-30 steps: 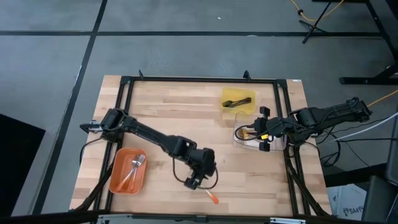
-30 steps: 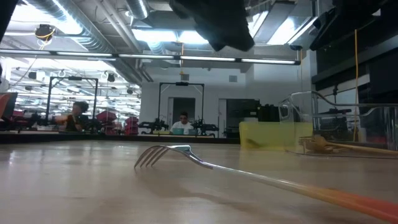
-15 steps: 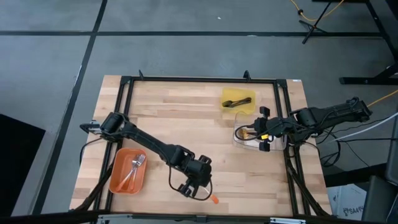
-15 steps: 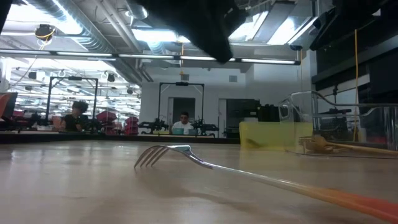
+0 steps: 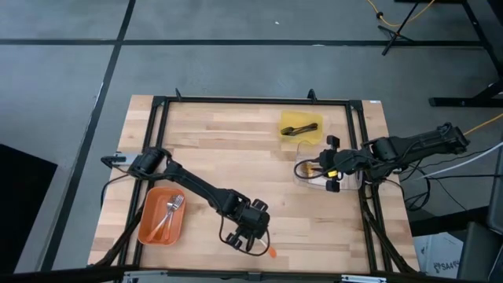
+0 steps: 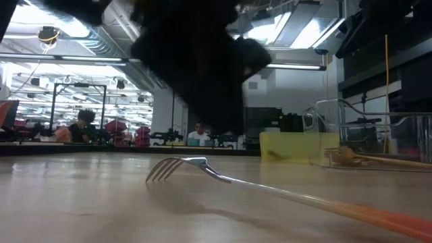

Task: Sort silverware by color (type)
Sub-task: Put the orange fork into the orange bin

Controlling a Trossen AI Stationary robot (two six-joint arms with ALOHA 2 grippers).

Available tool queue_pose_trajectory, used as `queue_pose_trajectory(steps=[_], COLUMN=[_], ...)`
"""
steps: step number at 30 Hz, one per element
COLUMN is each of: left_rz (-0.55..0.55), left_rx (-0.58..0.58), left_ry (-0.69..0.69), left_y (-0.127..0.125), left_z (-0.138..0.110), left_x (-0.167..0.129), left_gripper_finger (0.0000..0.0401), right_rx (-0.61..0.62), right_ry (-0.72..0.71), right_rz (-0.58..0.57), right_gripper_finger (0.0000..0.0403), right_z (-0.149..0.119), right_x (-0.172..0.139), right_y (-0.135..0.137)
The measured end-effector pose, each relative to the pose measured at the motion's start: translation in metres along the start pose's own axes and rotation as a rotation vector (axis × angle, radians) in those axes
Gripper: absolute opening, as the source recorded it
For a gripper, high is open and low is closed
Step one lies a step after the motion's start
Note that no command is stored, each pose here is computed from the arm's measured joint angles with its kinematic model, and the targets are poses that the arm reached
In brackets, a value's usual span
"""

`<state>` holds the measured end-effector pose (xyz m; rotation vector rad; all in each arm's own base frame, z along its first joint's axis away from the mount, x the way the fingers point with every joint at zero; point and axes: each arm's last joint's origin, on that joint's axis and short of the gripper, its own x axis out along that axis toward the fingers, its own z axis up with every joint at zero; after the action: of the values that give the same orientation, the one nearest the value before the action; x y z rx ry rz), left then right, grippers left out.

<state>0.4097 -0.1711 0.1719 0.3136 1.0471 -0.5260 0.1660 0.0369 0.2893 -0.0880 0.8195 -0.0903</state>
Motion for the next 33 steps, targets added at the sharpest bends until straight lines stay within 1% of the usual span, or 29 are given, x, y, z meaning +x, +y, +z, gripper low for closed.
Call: queue_pose_trajectory(steps=[5, 7, 11, 17, 21, 26, 33], left_rz=[-0.002, 0.002, 0.001, 0.007, 0.001, 0.0, 0.017], left_rx=[0.01, 0.024, 0.043, 0.041, 0.038, 0.037, 0.037], left_ry=[0.054, 0.052, 0.07, 0.109, 0.144, 0.156, 0.203], left_y=[0.0, 0.001, 0.0, 0.0, -0.001, -0.001, -0.002], left_z=[-0.007, -0.007, -0.009, -0.012, -0.02, -0.024, -0.033], left_x=[0.01, 0.013, 0.013, 0.013, 0.017, 0.019, 0.022], left_gripper_finger=[0.0082, 0.0082, 0.0082, 0.0082, 0.0082, 0.0082, 0.0082], right_rx=[-0.008, -0.01, -0.017, -0.024, -0.026, -0.026, -0.026], right_ry=[0.025, 0.034, 0.055, 0.075, 0.083, 0.083, 0.083], right_rz=[-0.004, -0.005, -0.009, -0.012, -0.013, -0.013, -0.013], right_gripper_finger=[0.0108, 0.0108, 0.0108, 0.0108, 0.0108, 0.0108, 0.0108], right_z=[0.001, 0.001, 0.001, 0.001, 0.0, 0.0, 0.0], right_x=[0.006, 0.008, 0.012, 0.016, 0.017, 0.017, 0.016], right_y=[0.002, 0.003, 0.004, 0.005, 0.005, 0.005, 0.005])
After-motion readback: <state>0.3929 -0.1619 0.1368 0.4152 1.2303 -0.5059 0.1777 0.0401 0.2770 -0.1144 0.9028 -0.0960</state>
